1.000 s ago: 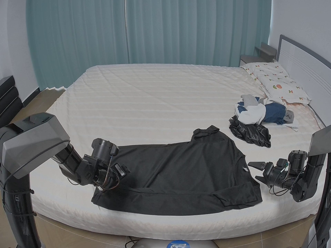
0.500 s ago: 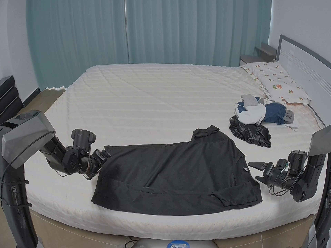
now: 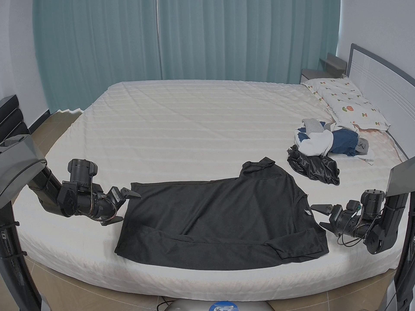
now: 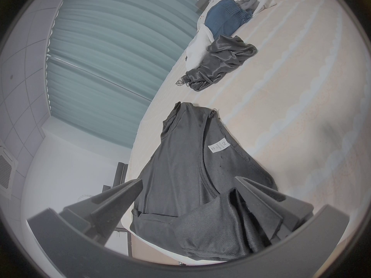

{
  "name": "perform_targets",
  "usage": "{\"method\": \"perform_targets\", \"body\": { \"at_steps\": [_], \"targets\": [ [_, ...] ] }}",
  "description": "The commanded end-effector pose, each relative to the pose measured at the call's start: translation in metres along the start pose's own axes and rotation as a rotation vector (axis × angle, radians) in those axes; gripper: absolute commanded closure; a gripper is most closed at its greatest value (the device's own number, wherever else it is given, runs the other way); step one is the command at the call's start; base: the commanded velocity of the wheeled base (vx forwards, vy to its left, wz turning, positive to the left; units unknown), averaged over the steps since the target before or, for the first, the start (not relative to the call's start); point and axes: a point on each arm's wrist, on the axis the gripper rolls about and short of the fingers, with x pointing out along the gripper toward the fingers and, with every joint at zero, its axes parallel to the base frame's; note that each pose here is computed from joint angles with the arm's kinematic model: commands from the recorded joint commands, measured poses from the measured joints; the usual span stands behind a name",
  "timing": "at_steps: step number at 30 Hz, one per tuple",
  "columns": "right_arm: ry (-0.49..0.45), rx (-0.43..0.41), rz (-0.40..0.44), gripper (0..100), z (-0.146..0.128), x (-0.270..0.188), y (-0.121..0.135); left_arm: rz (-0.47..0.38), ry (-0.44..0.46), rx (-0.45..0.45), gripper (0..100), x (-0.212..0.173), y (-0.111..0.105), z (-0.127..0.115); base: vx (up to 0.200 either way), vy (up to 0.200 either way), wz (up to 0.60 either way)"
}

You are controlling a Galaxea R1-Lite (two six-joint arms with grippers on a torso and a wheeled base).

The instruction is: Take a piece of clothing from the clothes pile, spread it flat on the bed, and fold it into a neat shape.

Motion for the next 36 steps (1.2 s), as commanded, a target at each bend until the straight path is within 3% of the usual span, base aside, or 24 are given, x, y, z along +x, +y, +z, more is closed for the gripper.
{"method": "perform_targets", "body": {
  "at_steps": [1,10,20,36],
  "targets": [
    [0.025,0.004,-0.002,0,-0.006,0.001,-0.001,-0.039,0.033,0.101,0,-0.01,0.001,-0.004,0.0,0.0,0.0],
    [0.029,0.005,0.002,0,-0.01,0.006,-0.007,0.043,0.125,0.349,0,0.031,0.021,-0.024,0.0,0.0,0.0],
    [0.051,0.011,-0.008,0,-0.015,0.01,-0.011,0.027,0.059,0.398,0,0.04,0.028,-0.03,0.0,0.0,0.0],
    [0.047,0.009,-0.006,0,-0.014,0.01,-0.011,0.028,0.023,0.378,0,0.031,0.028,-0.024,0.0,0.0,0.0]
  ]
}}
